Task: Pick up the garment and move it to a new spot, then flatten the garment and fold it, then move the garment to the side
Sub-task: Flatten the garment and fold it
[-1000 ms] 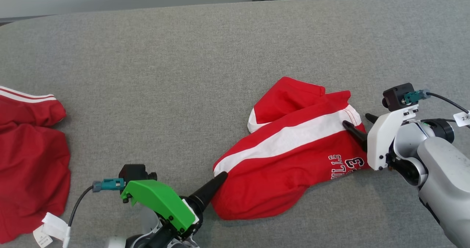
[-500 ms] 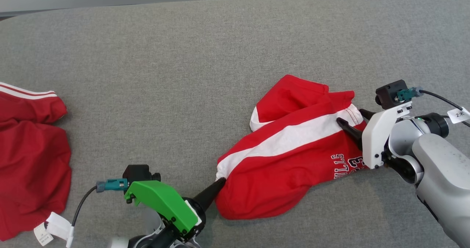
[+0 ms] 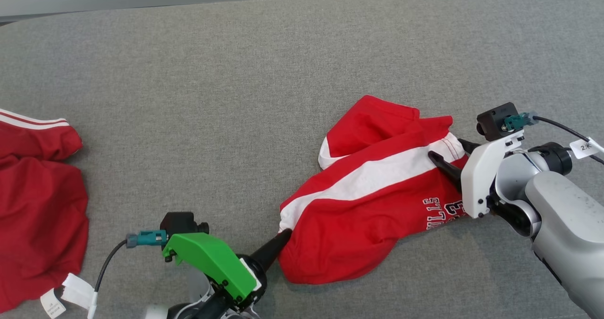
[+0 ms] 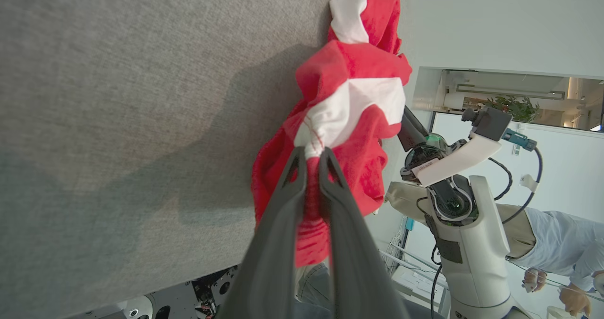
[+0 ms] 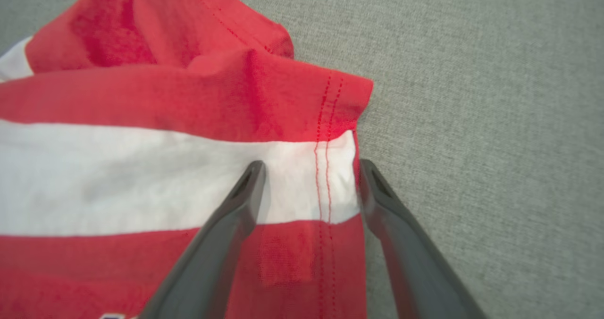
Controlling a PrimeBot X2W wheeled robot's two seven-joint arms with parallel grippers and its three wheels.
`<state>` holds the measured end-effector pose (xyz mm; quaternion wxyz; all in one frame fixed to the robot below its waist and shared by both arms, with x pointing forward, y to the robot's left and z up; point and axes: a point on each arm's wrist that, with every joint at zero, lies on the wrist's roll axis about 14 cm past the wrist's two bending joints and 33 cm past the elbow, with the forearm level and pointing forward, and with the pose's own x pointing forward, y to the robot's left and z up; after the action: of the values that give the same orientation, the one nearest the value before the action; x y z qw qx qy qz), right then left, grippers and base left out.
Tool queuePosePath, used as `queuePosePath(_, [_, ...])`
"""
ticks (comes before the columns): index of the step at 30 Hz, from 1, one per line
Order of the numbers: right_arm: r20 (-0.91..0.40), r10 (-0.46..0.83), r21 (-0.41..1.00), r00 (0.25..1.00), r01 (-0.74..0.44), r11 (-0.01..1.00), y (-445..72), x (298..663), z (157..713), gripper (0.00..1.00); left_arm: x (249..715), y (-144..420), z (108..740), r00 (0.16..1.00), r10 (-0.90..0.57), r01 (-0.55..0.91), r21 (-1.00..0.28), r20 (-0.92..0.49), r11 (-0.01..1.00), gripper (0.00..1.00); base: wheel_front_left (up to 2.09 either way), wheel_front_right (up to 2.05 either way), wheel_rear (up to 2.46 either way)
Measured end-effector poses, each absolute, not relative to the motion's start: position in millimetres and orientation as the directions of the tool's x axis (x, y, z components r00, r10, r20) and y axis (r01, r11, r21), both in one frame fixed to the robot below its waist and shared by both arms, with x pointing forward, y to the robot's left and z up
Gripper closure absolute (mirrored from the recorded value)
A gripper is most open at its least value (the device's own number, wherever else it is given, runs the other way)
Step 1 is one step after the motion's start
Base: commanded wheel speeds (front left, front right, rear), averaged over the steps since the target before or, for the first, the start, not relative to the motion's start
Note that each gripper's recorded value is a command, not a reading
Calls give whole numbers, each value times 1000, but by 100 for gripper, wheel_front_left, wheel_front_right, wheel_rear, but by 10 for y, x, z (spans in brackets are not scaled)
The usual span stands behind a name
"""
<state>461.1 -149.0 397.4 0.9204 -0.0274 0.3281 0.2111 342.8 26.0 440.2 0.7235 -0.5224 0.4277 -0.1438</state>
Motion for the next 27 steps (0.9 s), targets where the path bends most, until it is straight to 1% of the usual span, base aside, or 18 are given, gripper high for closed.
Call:
queuePosePath(1, [-616, 371, 88, 695, -408, 909, -1488, 4608, 3972, 11, 3432, 263, 4403, 595, -653, -239, -879, -468, 413, 100, 0, 0, 0])
queuePosePath(3, [-616, 373, 90, 694, -408, 909, -1485, 4600, 3974, 20, 3434, 262, 4409, 596, -653, -237, -880, -467, 413, 100, 0, 0, 0])
queuePosePath(4, [-616, 373, 91, 694, -408, 909, -1486, 4597, 3975, 21, 3436, 262, 4411, 597, -653, -236, -880, -466, 413, 100, 0, 0, 0])
queuePosePath(6, [-615, 372, 90, 695, -408, 909, -1490, 4593, 3973, 18, 3438, 262, 4414, 598, -653, -235, -880, -465, 412, 100, 0, 0, 0])
queuePosePath(9, [-615, 371, 88, 696, -408, 909, -1497, 4589, 3972, 20, 3445, 260, 4419, 600, -653, -235, -882, -463, 409, 100, 0, 0, 0])
queuePosePath(10, [-614, 371, 87, 696, -407, 909, -1500, 4587, 3972, 19, 3446, 259, 4422, 600, -653, -234, -882, -462, 409, 100, 0, 0, 0])
queuePosePath(13, [-609, 371, 85, 701, -408, 909, -1506, 4588, 3985, 26, 3451, 263, 4426, 604, -650, -232, -882, -461, 409, 100, 0, 0, 0])
queuePosePath(14, [-609, 371, 84, 701, -408, 909, -1506, 4585, 3987, 38, 3450, 262, 4429, 604, -650, -232, -882, -460, 409, 100, 0, 0, 0])
queuePosePath(15, [-609, 371, 83, 701, -409, 909, -1504, 4583, 3989, 45, 3450, 263, 4431, 605, -650, -231, -883, -460, 409, 100, 0, 0, 0])
queuePosePath(17, [-608, 372, 82, 701, -410, 908, -1505, 4581, 3992, 47, 3449, 263, 4433, 605, -650, -231, -883, -460, 410, 100, 0, 0, 0])
queuePosePath(18, [-607, 371, 81, 703, -410, 908, -1509, 4582, 3999, 44, 3449, 263, 4436, 606, -650, -230, -883, -459, 410, 100, 0, 0, 0])
queuePosePath(20, [-605, 370, 79, 705, -409, 909, -1517, 4580, 4007, 43, 3449, 262, 4442, 607, -650, -228, -883, -458, 410, 100, 0, 0, 0])
queuePosePath(21, [-605, 370, 79, 705, -409, 909, -1518, 4578, 4011, 44, 3448, 261, 4444, 607, -650, -227, -883, -457, 410, 100, 0, 0, 0])
queuePosePath(22, [-603, 370, 81, 707, -408, 909, -1519, 4577, 4018, 49, 3449, 260, 4448, 607, -650, -226, -884, -457, 410, 100, 0, 0, 0])
queuePosePath(24, [-600, 371, 81, 709, -407, 910, -1520, 4575, 4027, 52, 3449, 260, 4453, 608, -650, -224, -884, -455, 410, 100, 0, 0, 0])
queuePosePath(25, [-599, 370, 81, 710, -407, 910, -1522, 4574, 4031, 58, 3450, 260, 4456, 608, -650, -223, -884, -455, 410, 100, 0, 0, 0])
queuePosePath(26, [-597, 370, 81, 712, -405, 911, -1527, 4575, 4036, 67, 3452, 259, 4459, 609, -651, -222, -885, -454, 410, 100, 0, 0, 0])
queuePosePath(27, [-592, 370, 82, 716, -403, 911, -1531, 4581, 4045, 84, 3460, 265, 4464, 613, -648, -221, -885, -452, 410, 100, 0, 0, 0])
